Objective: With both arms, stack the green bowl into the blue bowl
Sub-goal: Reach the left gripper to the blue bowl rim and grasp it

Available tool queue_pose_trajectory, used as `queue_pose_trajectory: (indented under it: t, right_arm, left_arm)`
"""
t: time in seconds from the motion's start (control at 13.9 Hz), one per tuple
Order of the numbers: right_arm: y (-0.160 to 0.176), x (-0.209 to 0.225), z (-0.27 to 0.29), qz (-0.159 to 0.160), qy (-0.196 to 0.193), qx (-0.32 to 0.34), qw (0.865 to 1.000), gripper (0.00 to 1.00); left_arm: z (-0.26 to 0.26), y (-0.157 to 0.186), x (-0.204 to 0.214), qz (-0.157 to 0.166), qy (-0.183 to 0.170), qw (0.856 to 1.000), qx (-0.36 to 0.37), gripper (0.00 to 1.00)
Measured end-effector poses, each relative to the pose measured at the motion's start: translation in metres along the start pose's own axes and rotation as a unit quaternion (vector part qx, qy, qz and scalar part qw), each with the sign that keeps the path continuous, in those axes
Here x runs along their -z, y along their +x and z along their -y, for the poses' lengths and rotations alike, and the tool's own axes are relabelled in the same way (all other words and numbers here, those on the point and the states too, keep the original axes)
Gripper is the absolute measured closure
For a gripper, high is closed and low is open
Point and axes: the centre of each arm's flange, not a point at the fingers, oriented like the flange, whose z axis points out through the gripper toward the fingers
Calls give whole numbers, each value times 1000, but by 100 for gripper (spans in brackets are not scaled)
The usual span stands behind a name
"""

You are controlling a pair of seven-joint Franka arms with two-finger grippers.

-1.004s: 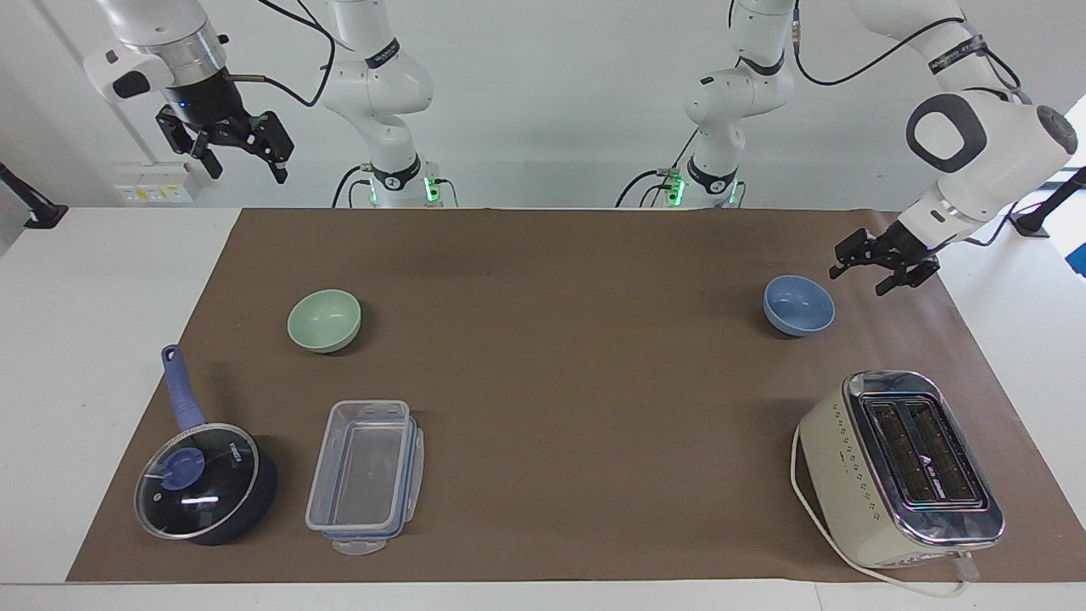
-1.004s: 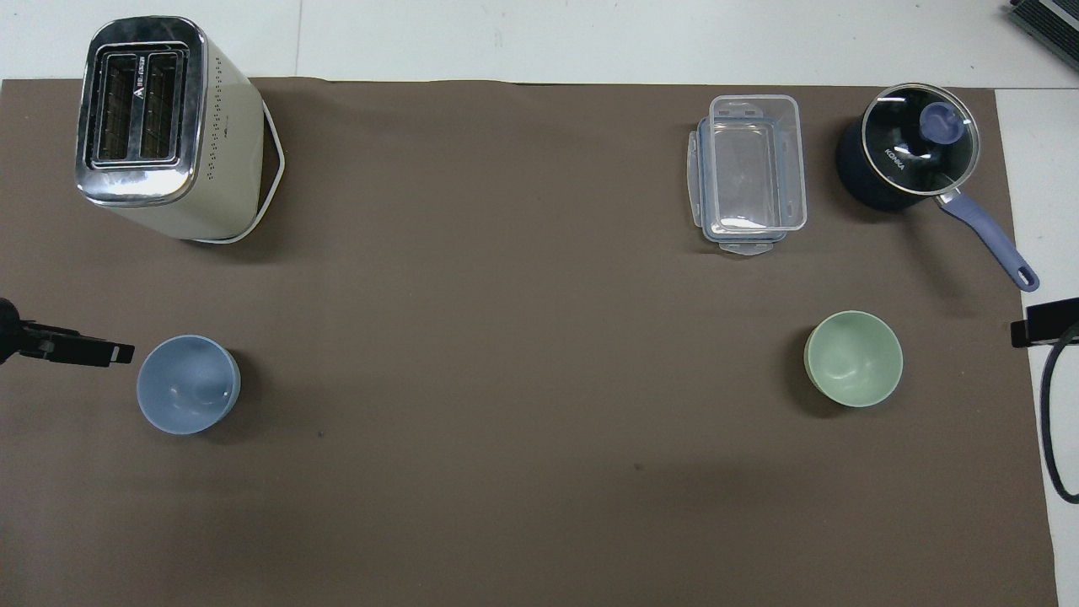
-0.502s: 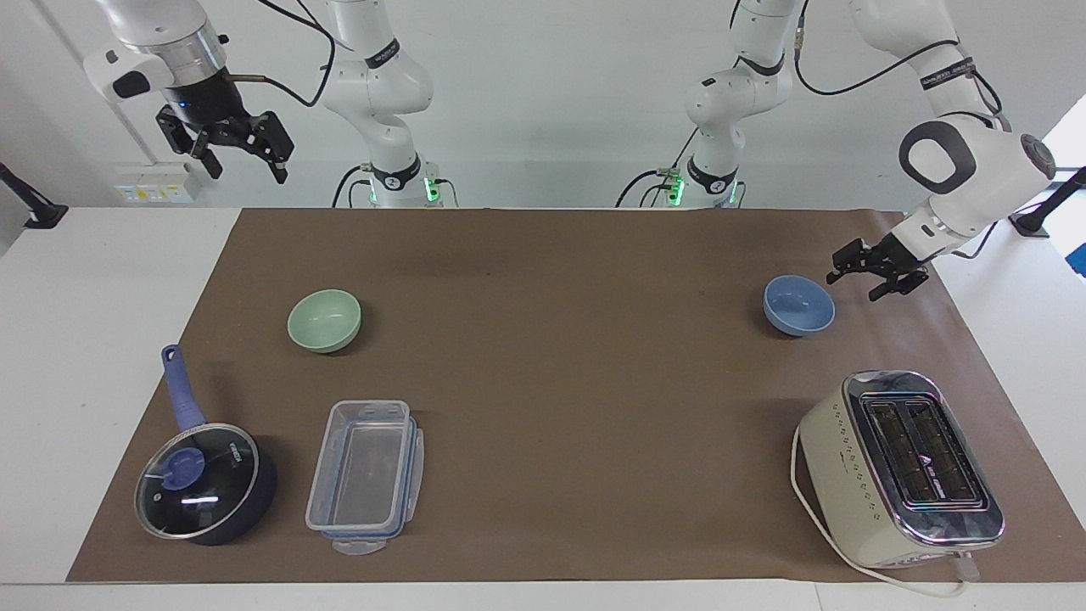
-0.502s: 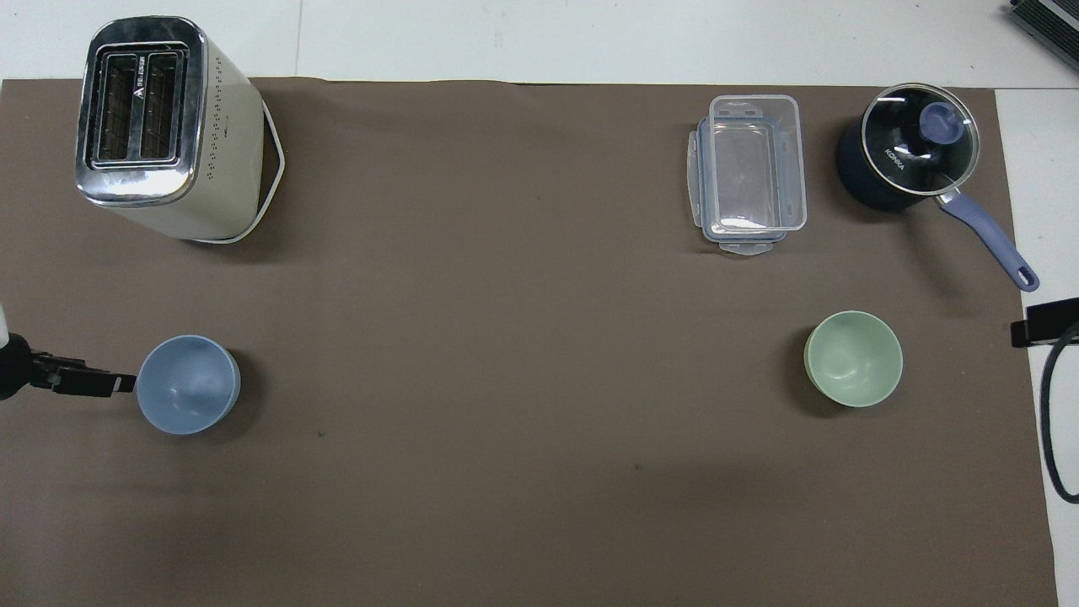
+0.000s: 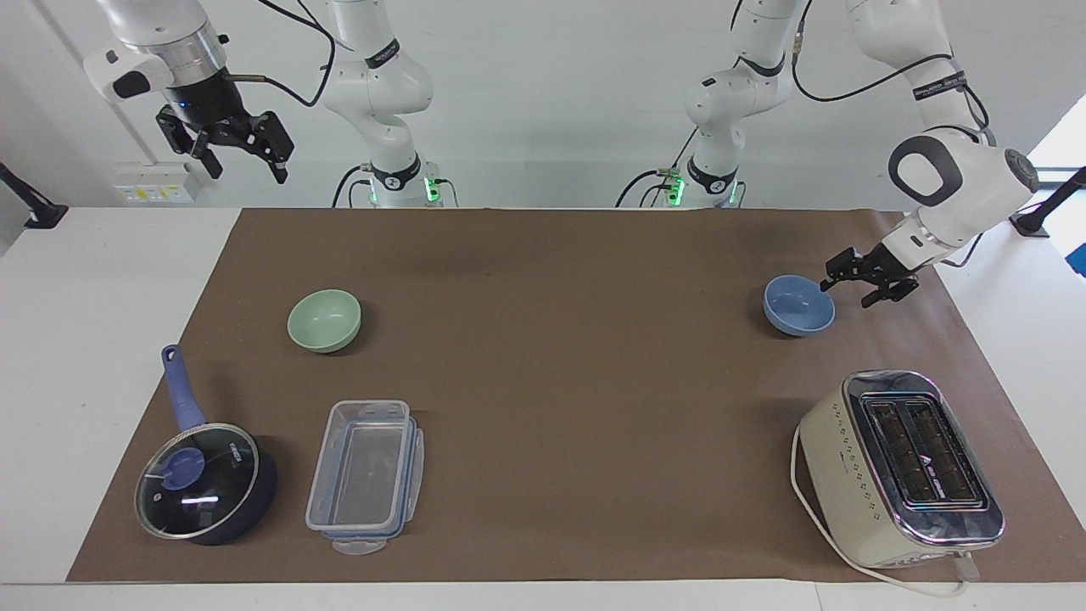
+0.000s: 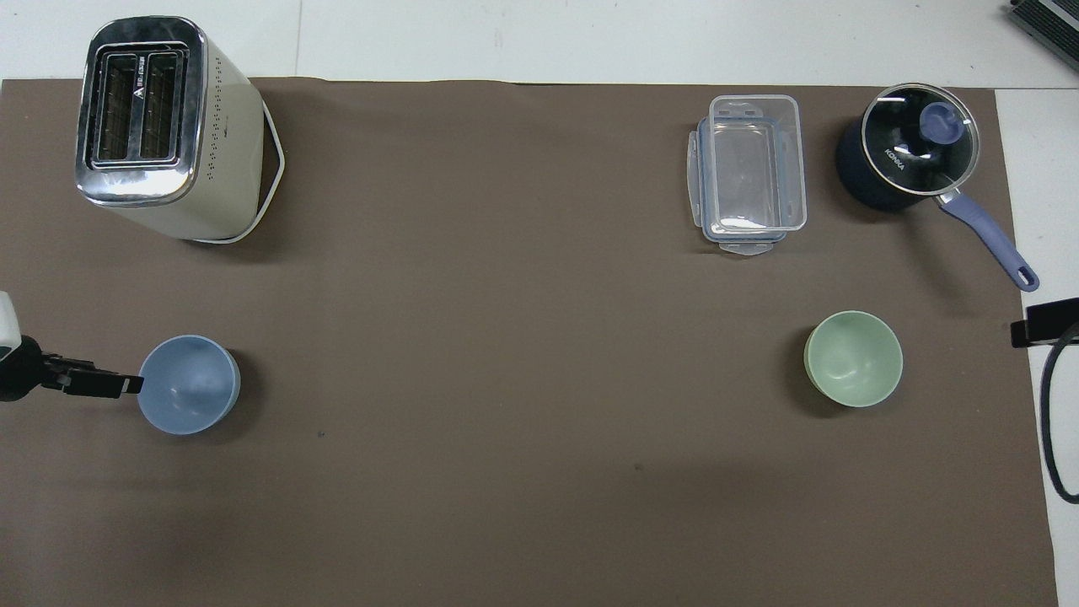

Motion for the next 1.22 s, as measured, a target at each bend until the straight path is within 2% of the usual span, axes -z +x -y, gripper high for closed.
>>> queue_pose_trajectory:
  t: [0.29,0.36,0.43,0.5,0.57,0.93,1.0,1.22]
  right_arm:
    - [0,0,0,0,1,0,1000,0]
    - [0,0,0,0,1,0,1000,0]
    - [0,0,0,0,1,0,1000,0]
    - [0,0,0,0,1,0,1000,0]
    - [0,0,0,0,1,0,1000,0]
    - [0,0,0,0,1,0,1000,0]
    - [0,0,0,0,1,0,1000,0]
    - [0,0,0,0,1,0,1000,0]
  left_arm:
    - [0,-7,-19,-2,3,1000,6,4]
    - [-3,-8,-25,-6,2,1000,8,14]
    - [-7,-7,-33,-12,3,1000,9,19]
    - [-11,-7,-39,-15,5,1000,10,19]
    - [-14,-6,-42,-15,5,1000,11,26]
    - [-14,-10,-46,-8,-2,1000,15,89]
    - [-14,-11,-46,-5,-5,1000,15,96]
    - [-18,-11,-47,2,-11,1000,14,96]
